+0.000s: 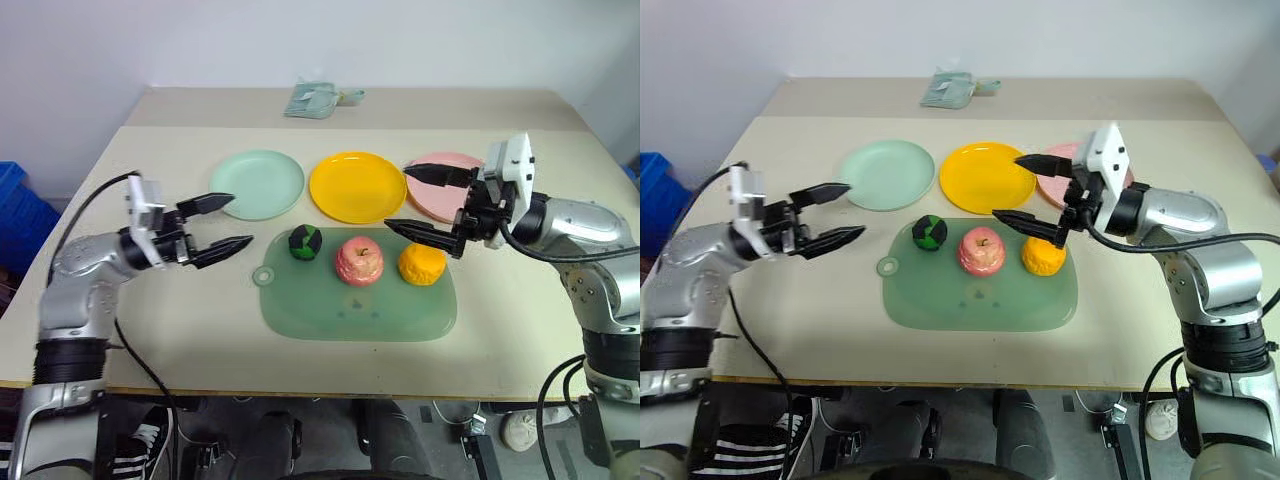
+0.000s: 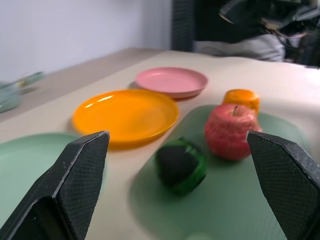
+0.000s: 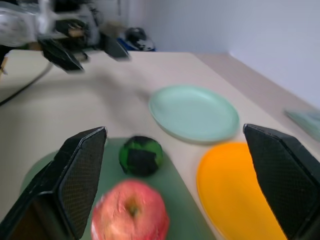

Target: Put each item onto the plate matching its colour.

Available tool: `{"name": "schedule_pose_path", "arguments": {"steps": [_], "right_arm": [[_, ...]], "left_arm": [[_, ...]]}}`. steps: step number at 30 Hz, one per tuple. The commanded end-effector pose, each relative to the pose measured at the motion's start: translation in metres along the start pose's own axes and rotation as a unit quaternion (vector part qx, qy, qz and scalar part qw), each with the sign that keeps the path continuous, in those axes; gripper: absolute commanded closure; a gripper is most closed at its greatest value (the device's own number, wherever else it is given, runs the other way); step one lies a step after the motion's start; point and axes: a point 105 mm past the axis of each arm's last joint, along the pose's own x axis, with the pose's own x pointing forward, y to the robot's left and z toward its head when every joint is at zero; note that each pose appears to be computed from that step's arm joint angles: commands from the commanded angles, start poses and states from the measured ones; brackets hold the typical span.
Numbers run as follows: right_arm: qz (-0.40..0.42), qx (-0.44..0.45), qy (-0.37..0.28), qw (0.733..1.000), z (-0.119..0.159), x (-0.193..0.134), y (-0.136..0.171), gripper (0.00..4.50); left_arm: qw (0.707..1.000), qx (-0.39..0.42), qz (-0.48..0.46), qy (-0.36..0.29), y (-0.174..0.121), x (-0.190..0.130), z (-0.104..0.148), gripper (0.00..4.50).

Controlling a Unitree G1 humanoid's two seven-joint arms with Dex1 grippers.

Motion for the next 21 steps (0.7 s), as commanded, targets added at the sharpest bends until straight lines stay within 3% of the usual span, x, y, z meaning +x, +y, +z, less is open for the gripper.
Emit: {"name": "schedule_pose_path", "arguments": {"steps": [1,6,9,21], "right_arm": [[0.029,-0.007,-0.008,1.0,0.016,0.006,0.017,0.04],[0.049,-0.007,0.02,0.999,0.017,0.006,0.031,0.04],[0.043,-0.008,0.062,0.997,0.008,0.008,0.034,0.04],[0.011,0.019,0.112,0.993,-0.007,0.008,0.031,0.04]], "left_arm": [[0.999,0.001,-0.032,0.006,-0.004,0.02,-0.005,0.0],[0.998,0.019,-0.036,0.049,-0.002,0.044,-0.031,0.0],[0.997,0.02,-0.046,0.054,-0.002,0.055,-0.037,0.0],[0.997,0.012,-0.057,0.043,0.0,0.083,-0.049,0.0]]}}
